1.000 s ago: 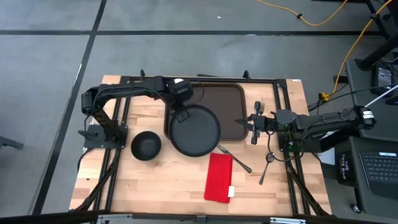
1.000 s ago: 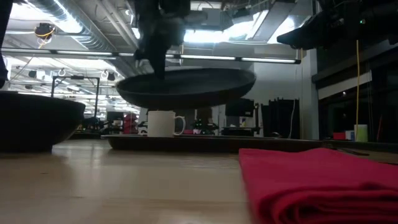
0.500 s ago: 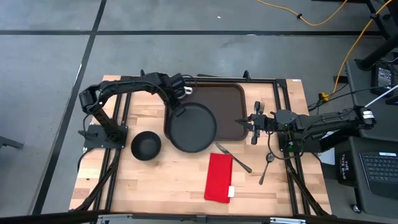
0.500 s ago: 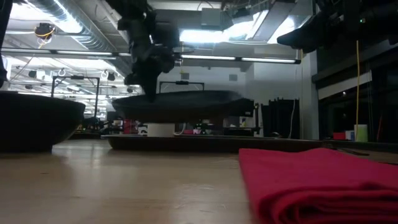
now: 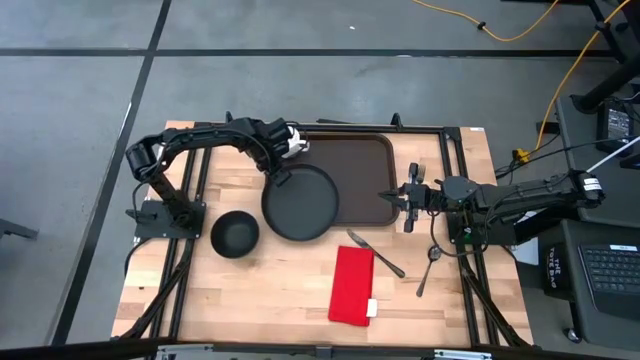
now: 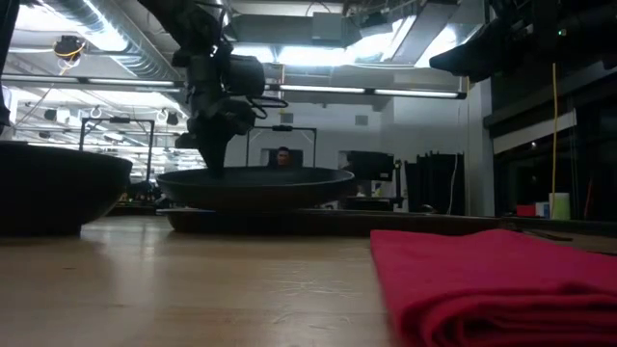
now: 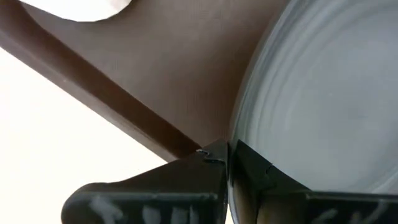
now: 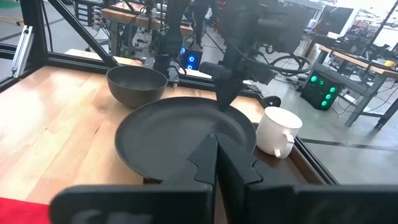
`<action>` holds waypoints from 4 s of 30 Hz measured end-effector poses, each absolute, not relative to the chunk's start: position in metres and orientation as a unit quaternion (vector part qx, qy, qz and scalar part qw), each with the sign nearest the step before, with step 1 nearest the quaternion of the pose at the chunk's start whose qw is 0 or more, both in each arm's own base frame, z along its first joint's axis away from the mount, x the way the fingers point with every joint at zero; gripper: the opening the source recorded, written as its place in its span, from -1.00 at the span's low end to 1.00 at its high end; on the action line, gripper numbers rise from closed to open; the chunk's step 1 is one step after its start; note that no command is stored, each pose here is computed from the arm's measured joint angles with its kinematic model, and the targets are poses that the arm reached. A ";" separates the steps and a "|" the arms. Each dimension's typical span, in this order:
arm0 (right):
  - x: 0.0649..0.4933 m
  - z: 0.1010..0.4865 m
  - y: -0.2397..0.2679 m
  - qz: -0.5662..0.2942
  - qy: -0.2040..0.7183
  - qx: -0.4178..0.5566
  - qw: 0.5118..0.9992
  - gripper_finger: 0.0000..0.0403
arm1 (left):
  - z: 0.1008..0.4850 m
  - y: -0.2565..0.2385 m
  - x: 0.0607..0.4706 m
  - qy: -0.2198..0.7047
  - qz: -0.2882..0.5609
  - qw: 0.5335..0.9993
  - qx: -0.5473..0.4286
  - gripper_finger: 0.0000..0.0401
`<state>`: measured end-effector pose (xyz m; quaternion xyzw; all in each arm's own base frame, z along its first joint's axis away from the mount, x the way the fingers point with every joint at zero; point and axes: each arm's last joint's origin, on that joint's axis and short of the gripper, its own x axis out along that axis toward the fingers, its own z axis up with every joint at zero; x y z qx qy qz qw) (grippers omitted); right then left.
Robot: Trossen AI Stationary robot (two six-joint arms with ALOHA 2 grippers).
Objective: Set up tray
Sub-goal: Put the black plate on the brown serving tray to the bottom right of the white cup, then put the black bowl on the black plate
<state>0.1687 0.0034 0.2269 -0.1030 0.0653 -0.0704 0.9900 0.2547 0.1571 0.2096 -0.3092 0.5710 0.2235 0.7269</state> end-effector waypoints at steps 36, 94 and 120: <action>0.169 0.231 0.003 -0.080 0.049 -0.128 0.987 -0.93 | 0.209 0.183 0.245 0.539 0.277 0.741 -0.289 -0.98; 0.168 0.225 0.003 -0.075 0.081 -0.143 0.984 -0.93 | 0.229 0.154 0.233 0.607 0.263 0.724 -0.197 -0.51; 0.169 0.239 0.003 -0.085 0.011 -0.166 0.982 -0.93 | 0.281 -0.018 0.222 0.535 0.320 0.690 -0.367 -0.51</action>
